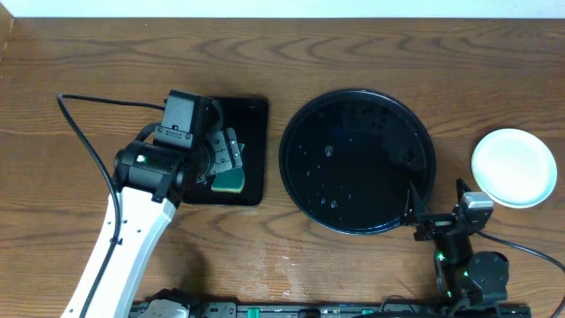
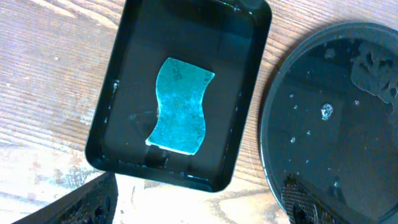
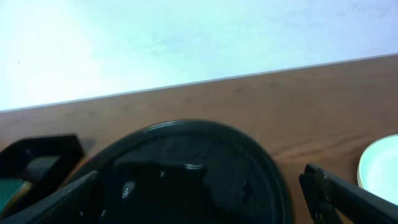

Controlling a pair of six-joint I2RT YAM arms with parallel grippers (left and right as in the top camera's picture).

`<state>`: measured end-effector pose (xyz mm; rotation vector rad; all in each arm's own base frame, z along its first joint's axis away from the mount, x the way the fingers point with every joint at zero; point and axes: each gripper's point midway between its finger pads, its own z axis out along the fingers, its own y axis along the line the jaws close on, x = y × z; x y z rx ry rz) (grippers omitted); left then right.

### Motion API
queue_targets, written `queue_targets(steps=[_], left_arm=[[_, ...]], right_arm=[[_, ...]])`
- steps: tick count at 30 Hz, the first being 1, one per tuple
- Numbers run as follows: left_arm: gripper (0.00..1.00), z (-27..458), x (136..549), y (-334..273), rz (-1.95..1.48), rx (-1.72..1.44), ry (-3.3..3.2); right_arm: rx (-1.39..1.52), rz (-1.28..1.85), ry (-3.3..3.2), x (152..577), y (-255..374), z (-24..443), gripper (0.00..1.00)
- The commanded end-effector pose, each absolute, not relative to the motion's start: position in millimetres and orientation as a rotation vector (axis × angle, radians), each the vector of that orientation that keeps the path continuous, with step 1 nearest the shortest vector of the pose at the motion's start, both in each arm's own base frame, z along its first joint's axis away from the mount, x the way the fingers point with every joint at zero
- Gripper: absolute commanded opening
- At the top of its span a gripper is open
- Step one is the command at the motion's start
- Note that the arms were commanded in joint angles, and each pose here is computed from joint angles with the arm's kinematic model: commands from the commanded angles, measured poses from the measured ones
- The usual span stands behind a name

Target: Clean dirty plates on tray and stack at the side

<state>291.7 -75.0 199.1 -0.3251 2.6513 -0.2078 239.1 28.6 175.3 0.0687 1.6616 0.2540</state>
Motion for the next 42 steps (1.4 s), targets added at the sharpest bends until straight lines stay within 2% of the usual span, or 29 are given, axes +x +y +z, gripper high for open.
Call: queue_targets(steps=[1,28,38,42], left_arm=[[0.85,206,295,-74,-0.205,-0.316,2.635],[0.85,206,295,-68,-0.154,-0.286,2.629],[0.85,263,274,-19,-0.079,-0.373,2.298],[0.85,286,269,-12,-0.138,-0.260,2.087]], right_arm=[[0.108,0.243,1.626,244,22,168,0.99],[0.115,0.235,1.648,245,21,156,0.99],[0.115,0.235,1.648,245,21,156,0.99],[0.115,0.235,1.648,245,21,156,0.99]])
